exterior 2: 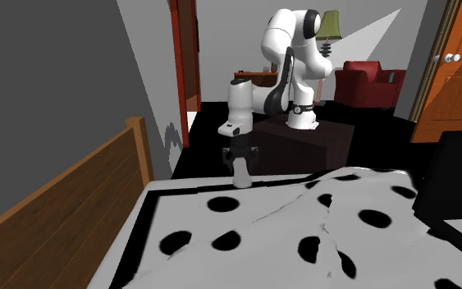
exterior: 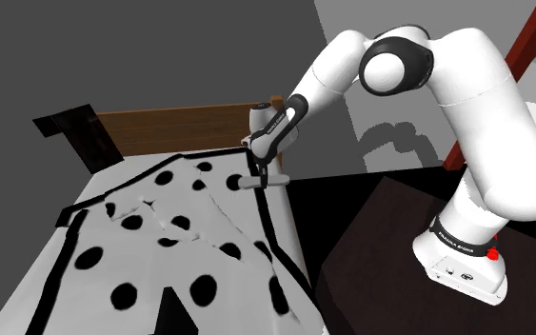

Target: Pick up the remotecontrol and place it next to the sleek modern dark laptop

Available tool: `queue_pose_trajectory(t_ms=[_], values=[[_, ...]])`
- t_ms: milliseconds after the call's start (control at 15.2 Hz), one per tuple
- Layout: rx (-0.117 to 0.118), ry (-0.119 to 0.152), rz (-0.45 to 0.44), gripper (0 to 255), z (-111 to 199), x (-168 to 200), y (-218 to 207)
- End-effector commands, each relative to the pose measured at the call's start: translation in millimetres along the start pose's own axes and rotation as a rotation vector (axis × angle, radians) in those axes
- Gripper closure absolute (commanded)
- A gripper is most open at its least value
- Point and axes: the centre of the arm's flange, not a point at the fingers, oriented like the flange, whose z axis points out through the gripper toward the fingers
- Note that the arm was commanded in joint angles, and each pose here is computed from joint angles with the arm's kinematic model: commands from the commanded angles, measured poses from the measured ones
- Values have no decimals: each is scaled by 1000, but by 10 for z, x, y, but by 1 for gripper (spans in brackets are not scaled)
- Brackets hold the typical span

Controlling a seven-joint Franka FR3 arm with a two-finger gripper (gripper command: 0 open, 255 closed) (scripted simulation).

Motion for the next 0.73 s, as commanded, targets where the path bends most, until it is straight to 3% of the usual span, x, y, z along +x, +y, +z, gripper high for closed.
queue_pose_trajectory(t_ms=[0, 660], values=[[0, 0, 0, 255, -112, 5, -3], [0, 0, 0, 255, -640, 11, -14]])
